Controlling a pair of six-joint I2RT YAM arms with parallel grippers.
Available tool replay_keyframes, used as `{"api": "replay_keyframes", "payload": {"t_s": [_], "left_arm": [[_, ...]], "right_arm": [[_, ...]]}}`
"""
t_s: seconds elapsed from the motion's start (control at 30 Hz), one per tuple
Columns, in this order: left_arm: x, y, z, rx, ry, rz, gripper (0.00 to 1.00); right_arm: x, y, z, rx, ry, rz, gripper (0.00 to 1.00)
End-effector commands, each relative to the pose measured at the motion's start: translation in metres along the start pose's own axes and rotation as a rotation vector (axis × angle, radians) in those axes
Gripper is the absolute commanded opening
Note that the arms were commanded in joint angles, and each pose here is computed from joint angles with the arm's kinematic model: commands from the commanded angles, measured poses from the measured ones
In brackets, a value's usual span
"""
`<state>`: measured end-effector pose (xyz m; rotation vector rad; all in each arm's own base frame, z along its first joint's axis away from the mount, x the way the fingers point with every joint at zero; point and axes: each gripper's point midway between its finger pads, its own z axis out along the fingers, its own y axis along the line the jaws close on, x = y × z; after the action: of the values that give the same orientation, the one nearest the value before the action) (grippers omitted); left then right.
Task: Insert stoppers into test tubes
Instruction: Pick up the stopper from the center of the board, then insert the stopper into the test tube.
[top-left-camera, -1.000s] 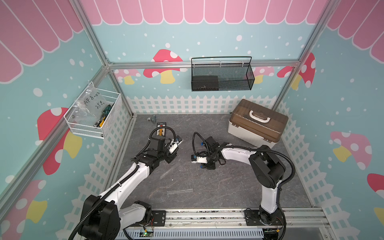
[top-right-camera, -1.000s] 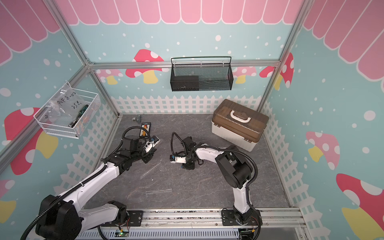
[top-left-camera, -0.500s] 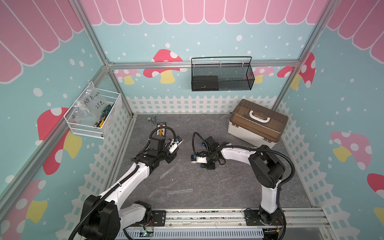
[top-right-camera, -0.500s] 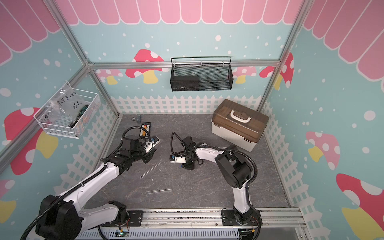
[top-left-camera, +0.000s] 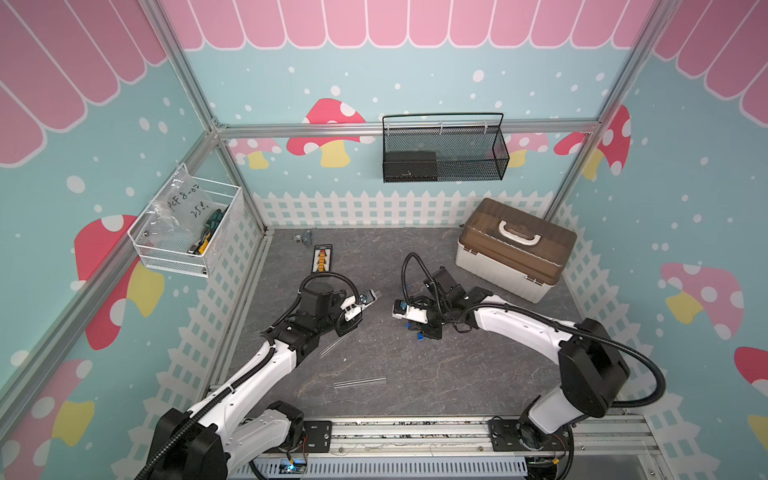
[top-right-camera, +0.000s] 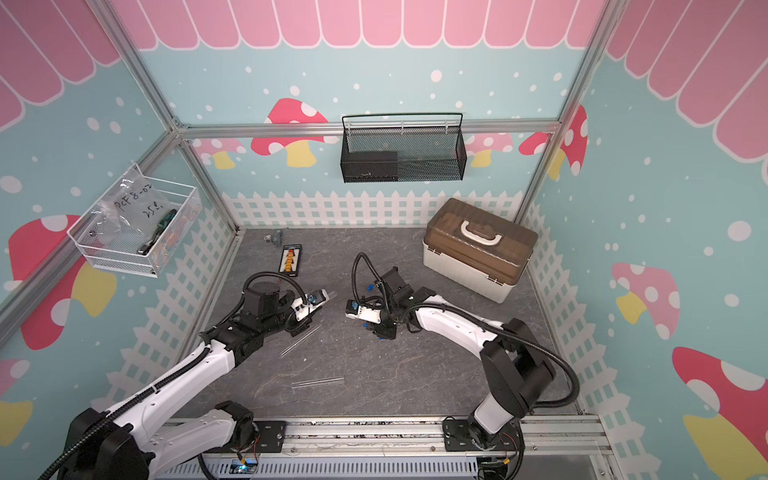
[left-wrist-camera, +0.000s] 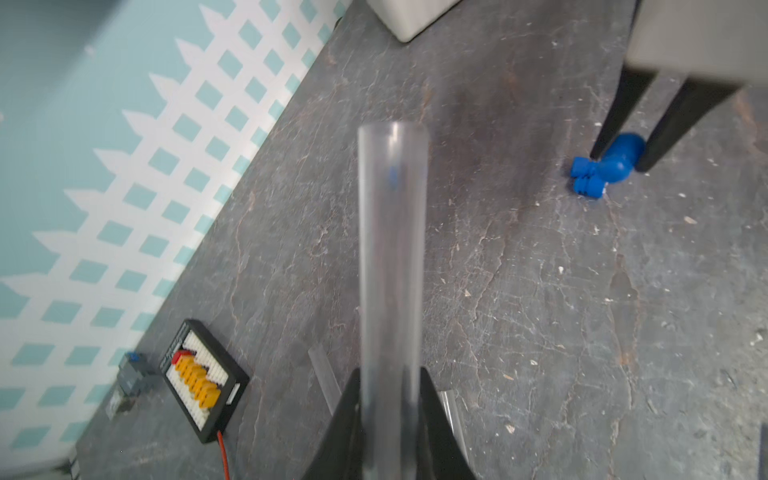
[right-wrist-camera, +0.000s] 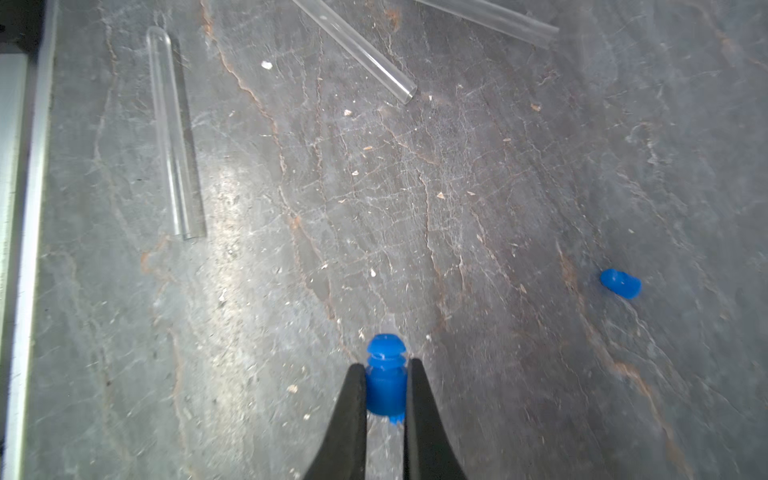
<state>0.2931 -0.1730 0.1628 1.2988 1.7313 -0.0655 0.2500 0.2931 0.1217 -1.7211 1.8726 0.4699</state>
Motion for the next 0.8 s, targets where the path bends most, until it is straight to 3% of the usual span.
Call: {"api": "replay_keyframes", "payload": {"t_s": [0.0, 0.13, 0.33, 0.77], "left_arm": [[-0.014, -0.012, 0.005, 0.021, -0.05, 0.21, 0.0], [-0.019, -0.022, 0.019, 0.003, -0.048, 0.36, 0.0], [-0.027, -0.033, 0.026, -0.038, -0.107, 0.447, 0.0], [-0.033, -0.059, 0.027, -0.008, -0.156, 0.547, 0.0]], "right_arm": [[0.007, 0.022, -0.02, -0.036, -0.005, 0.101, 0.1], [0.005, 0.031, -0.045, -0.016, -0.018, 0.213, 0.09], [0.0, 0.042, -0.064, -0.062, 0.006, 0.365, 0.07], [-0.034, 0.036, -0.066, -0.154, -0.012, 0.374, 0.06]]}}
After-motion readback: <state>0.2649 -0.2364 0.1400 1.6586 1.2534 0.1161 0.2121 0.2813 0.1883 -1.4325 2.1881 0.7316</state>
